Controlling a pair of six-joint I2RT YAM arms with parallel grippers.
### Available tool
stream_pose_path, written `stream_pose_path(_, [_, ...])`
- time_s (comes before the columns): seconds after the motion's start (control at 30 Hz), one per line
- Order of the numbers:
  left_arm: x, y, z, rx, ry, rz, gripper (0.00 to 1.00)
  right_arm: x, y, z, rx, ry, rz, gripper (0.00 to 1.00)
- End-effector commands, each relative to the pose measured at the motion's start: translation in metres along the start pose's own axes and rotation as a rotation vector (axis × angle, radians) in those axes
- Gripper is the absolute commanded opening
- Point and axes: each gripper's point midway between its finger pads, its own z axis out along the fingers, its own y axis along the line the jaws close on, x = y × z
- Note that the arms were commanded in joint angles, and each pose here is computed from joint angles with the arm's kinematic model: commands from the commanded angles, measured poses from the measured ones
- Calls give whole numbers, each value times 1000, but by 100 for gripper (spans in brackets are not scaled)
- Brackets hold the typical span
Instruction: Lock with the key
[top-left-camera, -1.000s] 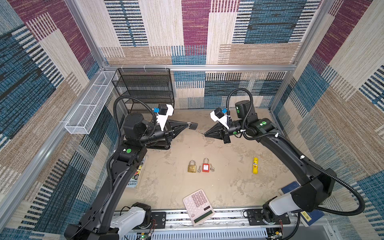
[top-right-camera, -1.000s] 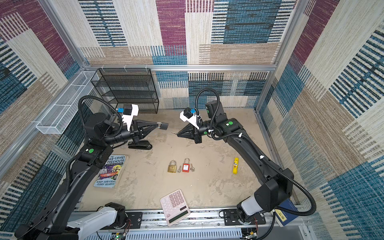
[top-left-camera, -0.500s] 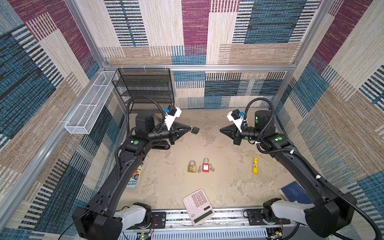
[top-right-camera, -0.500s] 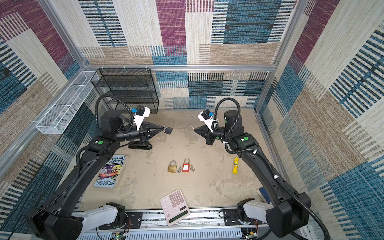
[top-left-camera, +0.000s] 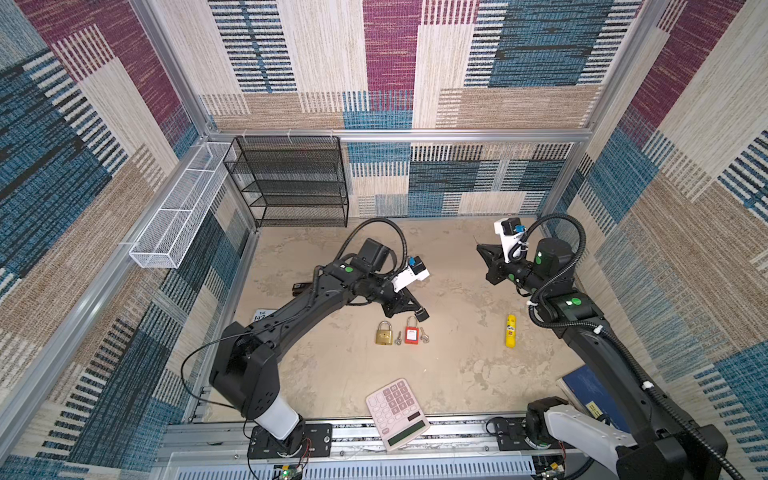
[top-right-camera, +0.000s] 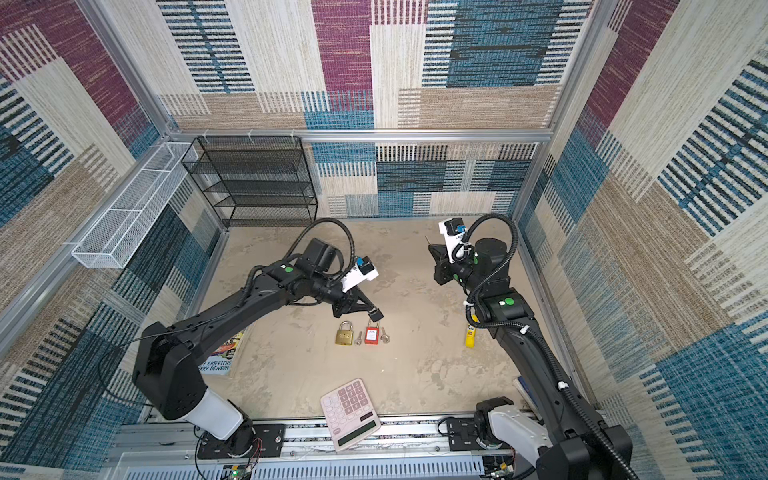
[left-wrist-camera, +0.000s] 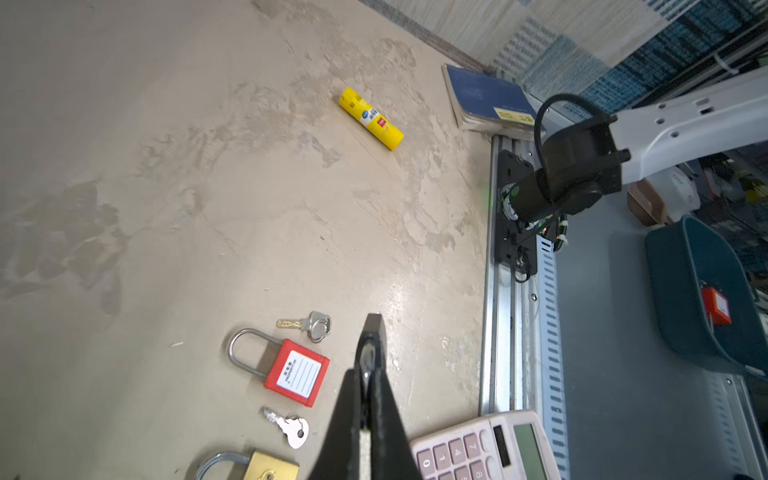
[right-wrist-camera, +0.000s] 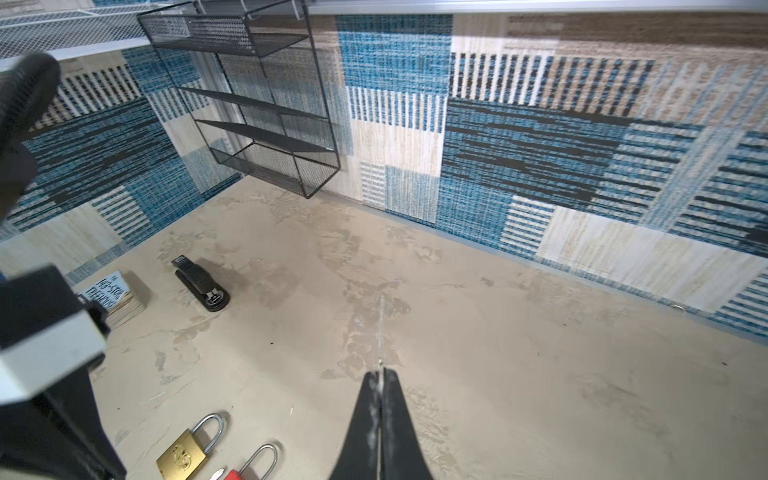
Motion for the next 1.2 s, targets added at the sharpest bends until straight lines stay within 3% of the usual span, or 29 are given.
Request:
stream_pose_path(0.0, [6,4,18,8,72,30,0,-12,-14,-6,58,-50,15,0])
stream_pose_path(0.23, [19,7,70,82,293,54,0,-9,-23,-12,90,-46,9,0])
stream_pose_path(0.4, [29,9,98,133,383,63,0,-4,-26,-15,102,-34,2,0])
stream_pose_path(0.83, [45,17,130,193,453,40,0,5,-31,-15,98,-11,3,0])
stream_pose_path(1.17, [55,23,135,181,508,34,0,7,-30,-13,82,-4,-2,0])
